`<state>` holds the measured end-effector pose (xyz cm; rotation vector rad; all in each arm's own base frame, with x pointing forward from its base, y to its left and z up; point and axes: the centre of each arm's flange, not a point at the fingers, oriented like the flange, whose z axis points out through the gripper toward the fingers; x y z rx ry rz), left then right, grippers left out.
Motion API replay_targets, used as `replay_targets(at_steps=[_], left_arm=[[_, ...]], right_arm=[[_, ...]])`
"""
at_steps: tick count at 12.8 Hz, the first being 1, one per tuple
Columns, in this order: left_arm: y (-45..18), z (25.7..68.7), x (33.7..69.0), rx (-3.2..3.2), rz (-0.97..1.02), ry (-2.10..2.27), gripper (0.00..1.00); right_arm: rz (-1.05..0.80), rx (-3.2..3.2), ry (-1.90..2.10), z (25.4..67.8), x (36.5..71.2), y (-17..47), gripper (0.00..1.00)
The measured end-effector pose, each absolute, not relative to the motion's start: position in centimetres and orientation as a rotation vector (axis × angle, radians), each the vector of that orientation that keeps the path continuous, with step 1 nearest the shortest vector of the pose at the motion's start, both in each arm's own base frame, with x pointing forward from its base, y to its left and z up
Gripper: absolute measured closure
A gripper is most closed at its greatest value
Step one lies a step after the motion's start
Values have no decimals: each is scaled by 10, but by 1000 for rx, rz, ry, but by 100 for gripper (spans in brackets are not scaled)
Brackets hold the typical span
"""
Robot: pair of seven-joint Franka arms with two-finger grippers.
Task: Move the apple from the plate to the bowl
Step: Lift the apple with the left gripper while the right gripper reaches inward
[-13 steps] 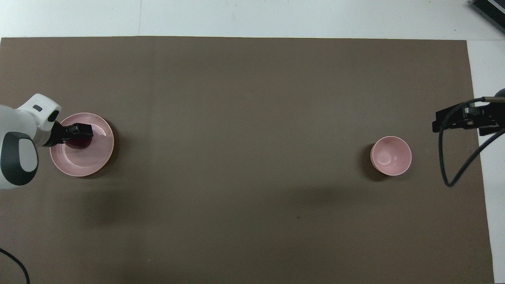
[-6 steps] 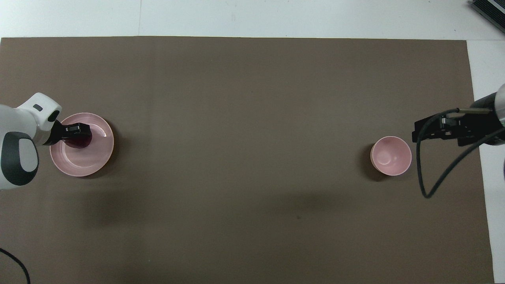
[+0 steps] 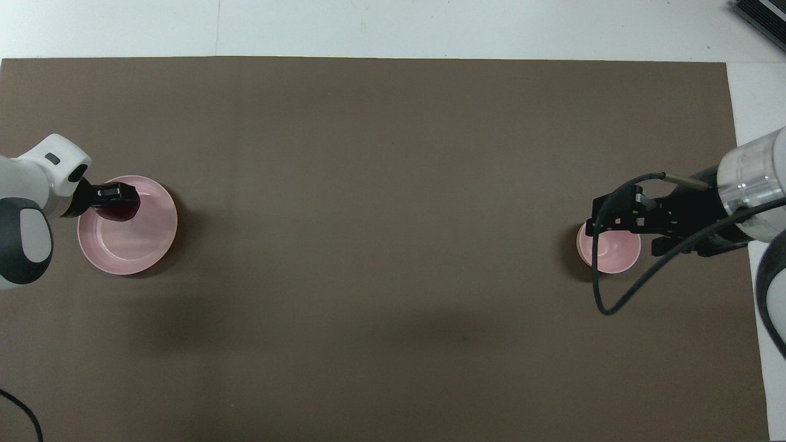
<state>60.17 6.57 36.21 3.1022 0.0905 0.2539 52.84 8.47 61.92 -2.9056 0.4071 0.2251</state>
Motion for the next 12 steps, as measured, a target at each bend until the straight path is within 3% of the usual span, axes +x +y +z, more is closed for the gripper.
replay_targets(at_steps=[4,8,12], left_arm=[[35,446,589,3062,268,57,32],[6,545,573,2889,196,79,32],[-15,594,569,2697,229,144,32]], right_arm=[[327,-2759,435,589,530,105,0],[377,-2637,647,588,529,149,0],[412,-2528,801,589,530,175,0]])
